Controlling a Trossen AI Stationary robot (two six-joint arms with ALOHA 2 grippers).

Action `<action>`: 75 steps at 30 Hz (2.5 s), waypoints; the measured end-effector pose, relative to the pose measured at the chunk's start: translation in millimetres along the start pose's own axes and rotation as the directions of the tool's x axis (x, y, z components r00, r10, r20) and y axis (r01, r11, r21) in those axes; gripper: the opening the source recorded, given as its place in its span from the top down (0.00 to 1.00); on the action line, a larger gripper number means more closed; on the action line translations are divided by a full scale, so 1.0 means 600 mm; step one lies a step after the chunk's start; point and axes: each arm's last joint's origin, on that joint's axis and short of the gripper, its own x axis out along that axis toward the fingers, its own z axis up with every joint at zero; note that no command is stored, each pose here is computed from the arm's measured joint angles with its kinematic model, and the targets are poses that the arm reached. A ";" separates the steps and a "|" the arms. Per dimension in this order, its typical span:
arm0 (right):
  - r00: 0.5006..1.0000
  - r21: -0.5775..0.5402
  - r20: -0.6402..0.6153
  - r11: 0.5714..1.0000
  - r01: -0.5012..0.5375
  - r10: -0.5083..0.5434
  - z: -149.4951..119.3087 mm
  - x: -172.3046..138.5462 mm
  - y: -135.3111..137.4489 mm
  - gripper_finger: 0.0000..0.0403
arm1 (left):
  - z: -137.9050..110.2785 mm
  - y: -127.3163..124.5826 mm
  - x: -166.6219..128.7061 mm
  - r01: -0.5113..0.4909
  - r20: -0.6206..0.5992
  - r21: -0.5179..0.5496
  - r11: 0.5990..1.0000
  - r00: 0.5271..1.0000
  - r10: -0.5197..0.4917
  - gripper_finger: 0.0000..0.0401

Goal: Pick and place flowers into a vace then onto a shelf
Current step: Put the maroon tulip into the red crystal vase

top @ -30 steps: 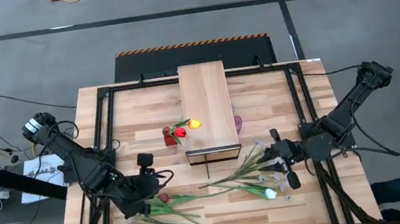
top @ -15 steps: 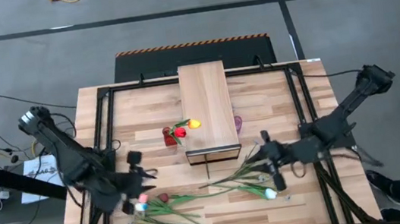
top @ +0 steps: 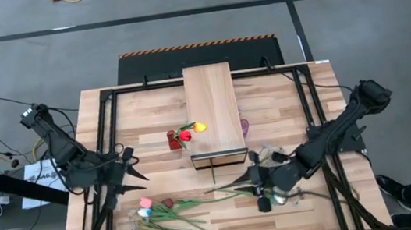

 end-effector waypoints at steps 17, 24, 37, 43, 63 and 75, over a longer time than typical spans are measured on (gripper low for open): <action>0.989 0.075 -0.128 0.993 0.090 -0.080 0.011 0.121 0.029 0.77 | -0.047 -0.009 0.011 0.099 0.216 -0.041 0.994 0.973 -0.088 0.73; 0.940 0.153 -0.322 0.974 0.170 -0.114 -0.019 0.167 0.025 0.77 | -0.048 -0.008 0.000 0.136 0.220 -0.011 0.991 0.967 -0.131 0.73; 0.859 0.121 -0.509 0.984 0.131 -0.052 -0.075 0.227 0.033 0.77 | -0.054 -0.006 -0.003 0.145 0.195 -0.031 0.989 0.971 -0.137 0.73; 0.828 0.117 -0.559 0.986 0.119 -0.034 -0.109 0.246 0.035 0.77 | -0.054 -0.007 -0.003 0.171 0.193 -0.038 0.985 0.968 -0.161 0.73; 0.817 0.222 -0.574 0.952 0.213 -0.049 -0.129 0.260 0.031 0.98 | -0.053 -0.007 -0.003 0.173 0.194 -0.058 0.983 0.968 -0.159 0.73; 0.898 0.237 -0.440 0.966 0.107 0.009 -0.056 0.217 0.052 1.00 | -0.053 -0.007 -0.003 0.177 0.194 -0.083 0.981 0.968 -0.158 0.73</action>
